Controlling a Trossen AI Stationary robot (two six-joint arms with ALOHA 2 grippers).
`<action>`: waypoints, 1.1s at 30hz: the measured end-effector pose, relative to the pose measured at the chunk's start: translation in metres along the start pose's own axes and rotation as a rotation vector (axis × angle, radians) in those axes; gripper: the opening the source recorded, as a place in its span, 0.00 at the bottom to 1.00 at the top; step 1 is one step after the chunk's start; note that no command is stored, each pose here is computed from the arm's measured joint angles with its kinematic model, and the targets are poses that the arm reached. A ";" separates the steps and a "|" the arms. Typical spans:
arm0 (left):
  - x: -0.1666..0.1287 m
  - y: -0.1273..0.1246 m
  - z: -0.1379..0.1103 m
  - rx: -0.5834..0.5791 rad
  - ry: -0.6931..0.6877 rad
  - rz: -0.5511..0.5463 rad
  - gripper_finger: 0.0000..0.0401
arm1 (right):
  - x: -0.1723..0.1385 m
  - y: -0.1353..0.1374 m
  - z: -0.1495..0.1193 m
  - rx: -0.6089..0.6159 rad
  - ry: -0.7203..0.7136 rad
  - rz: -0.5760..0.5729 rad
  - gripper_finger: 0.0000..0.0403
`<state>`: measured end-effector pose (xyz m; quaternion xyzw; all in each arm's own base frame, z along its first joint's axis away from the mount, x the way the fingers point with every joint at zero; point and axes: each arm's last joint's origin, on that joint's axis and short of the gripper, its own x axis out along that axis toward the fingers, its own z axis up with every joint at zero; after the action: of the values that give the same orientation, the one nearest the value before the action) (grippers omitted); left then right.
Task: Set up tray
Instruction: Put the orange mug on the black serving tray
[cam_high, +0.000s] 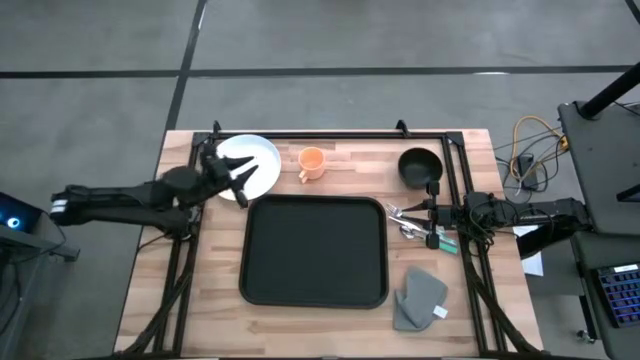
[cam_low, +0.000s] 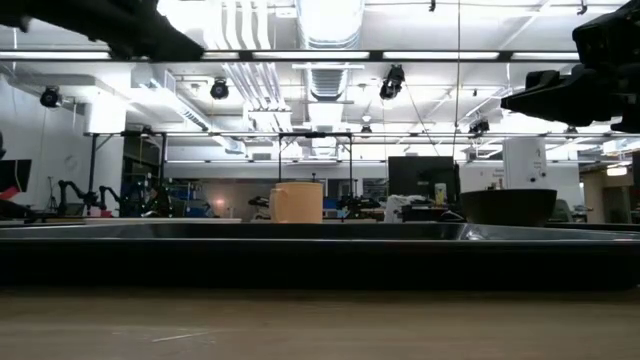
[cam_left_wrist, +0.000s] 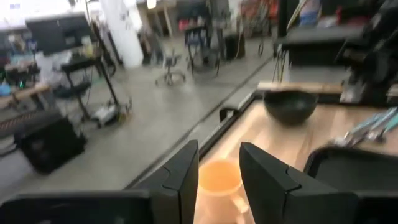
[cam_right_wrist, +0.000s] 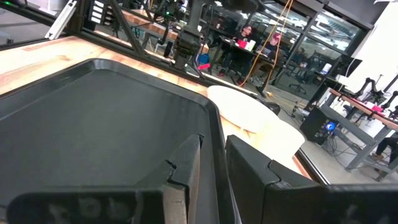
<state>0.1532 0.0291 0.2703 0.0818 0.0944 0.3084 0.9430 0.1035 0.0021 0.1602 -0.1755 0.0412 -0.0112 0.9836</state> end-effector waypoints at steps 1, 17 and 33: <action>0.006 -0.001 -0.002 -0.001 0.023 0.014 0.25 | 0.000 0.000 0.000 0.000 0.000 -0.001 0.17; 0.089 0.013 -0.017 -0.133 0.182 -0.172 0.25 | 0.000 0.000 0.000 0.000 0.000 0.000 0.17; 0.148 -0.003 -0.019 -0.022 0.433 -0.270 0.25 | 0.000 0.000 0.000 0.000 0.002 0.000 0.17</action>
<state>0.2677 0.1170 0.2320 -0.0099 0.3008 0.1912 0.9343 0.1036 0.0021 0.1600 -0.1754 0.0419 -0.0114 0.9835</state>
